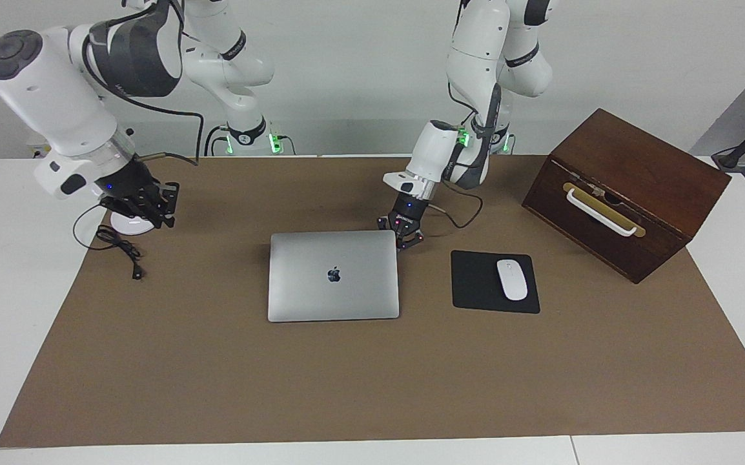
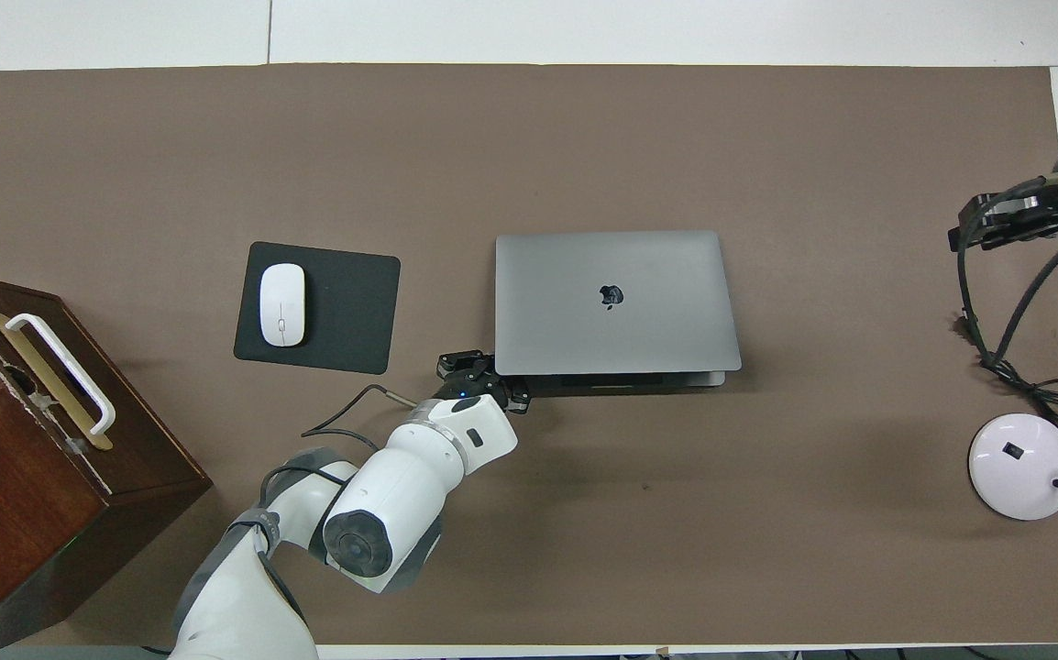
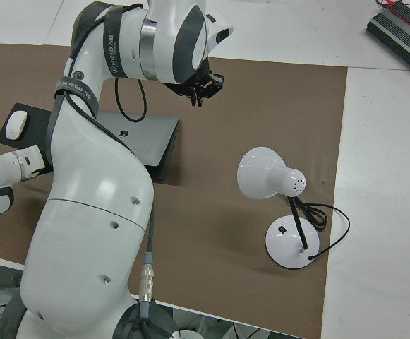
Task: Close laptop with both arms
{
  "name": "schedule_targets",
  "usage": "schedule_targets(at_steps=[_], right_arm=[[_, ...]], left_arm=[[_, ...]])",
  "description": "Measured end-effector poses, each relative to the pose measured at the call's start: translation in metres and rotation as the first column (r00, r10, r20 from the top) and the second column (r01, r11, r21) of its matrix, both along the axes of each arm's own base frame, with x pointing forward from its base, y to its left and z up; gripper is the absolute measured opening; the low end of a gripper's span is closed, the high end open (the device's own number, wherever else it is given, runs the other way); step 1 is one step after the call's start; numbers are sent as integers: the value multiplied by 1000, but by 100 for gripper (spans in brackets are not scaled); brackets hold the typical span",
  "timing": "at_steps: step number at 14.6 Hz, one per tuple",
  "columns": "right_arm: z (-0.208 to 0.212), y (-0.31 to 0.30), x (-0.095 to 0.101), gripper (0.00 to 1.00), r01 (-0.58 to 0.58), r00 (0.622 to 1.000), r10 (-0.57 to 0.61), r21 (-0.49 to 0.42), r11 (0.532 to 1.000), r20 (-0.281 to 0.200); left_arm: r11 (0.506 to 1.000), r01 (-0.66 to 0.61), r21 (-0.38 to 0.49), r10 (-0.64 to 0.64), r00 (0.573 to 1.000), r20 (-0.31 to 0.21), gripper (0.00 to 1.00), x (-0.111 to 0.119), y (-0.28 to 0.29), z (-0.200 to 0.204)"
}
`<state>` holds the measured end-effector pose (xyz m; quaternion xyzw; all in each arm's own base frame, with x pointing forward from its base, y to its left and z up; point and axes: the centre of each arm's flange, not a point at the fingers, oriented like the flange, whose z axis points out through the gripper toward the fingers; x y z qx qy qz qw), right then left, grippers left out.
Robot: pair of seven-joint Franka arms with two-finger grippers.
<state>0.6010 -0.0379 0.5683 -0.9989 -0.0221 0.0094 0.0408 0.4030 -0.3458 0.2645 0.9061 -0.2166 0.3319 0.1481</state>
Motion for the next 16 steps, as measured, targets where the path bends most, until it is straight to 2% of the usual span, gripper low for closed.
schedule_targets(at_steps=[3,4,6,12,16], right_arm=[[3,-18,-3,67,25,1000,-25,-1,1000,4],[4,-21,-4,80,31,1000,-31,-2,1000,2],[5,-27,-8,99,38,999,-38,-9,999,-4],[-3,-50,-29,100,64,997,-66,-53,997,-51],[-2,-51,-31,100,65,996,-68,-57,996,-50]], left_arm=[[1000,-20,-4,20,1000,-19,1,1,2,2],[1000,-24,3,25,999,-36,1,2,3,4],[999,-30,27,32,996,-80,1,4,5,12],[998,-26,54,33,988,-148,1,-2,11,44],[993,-6,118,37,964,-265,1,-9,18,71]])
